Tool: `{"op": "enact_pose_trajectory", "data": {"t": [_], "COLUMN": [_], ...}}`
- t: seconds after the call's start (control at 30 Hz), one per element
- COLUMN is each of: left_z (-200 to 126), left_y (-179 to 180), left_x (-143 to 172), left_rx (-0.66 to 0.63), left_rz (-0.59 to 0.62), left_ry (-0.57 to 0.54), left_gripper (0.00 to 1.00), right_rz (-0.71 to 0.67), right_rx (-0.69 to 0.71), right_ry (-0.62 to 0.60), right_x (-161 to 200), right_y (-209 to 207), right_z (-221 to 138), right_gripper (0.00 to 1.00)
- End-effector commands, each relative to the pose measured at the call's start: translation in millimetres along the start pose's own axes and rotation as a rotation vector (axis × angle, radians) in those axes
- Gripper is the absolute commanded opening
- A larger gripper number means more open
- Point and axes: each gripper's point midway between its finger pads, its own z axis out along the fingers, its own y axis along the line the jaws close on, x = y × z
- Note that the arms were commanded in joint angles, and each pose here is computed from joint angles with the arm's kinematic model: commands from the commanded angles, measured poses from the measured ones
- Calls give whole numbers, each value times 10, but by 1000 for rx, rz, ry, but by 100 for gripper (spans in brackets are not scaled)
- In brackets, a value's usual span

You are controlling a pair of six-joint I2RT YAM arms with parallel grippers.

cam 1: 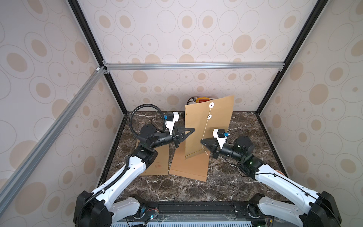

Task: Close the mouth of the file bag
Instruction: Close the file bag.

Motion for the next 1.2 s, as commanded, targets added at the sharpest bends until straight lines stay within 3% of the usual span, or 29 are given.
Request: {"op": "enact_pose_trajectory", "data": {"t": [0.0,0.57,0.8,1.17], "left_z": [0,17,-10,-17], "left_y": [-138,-121,-214,-326], "left_x": [-258,-213,-277,-322], "left_rx": [60,56,92,146], "left_rz": [42,38,46,42], "left_ry": [-68,-37,-64,-75], "left_gripper": [0,0,0,0], "right_rz": [43,38,40,98], "right_rx": [-12,-33,135,229], "right_ry": [-4,15,72,104], "right_x": [-72,-61,80,86], "right_y": [32,149,-87,-304], "right_z": [54,75,-41,-200], "right_gripper": [0,0,0,0]}}
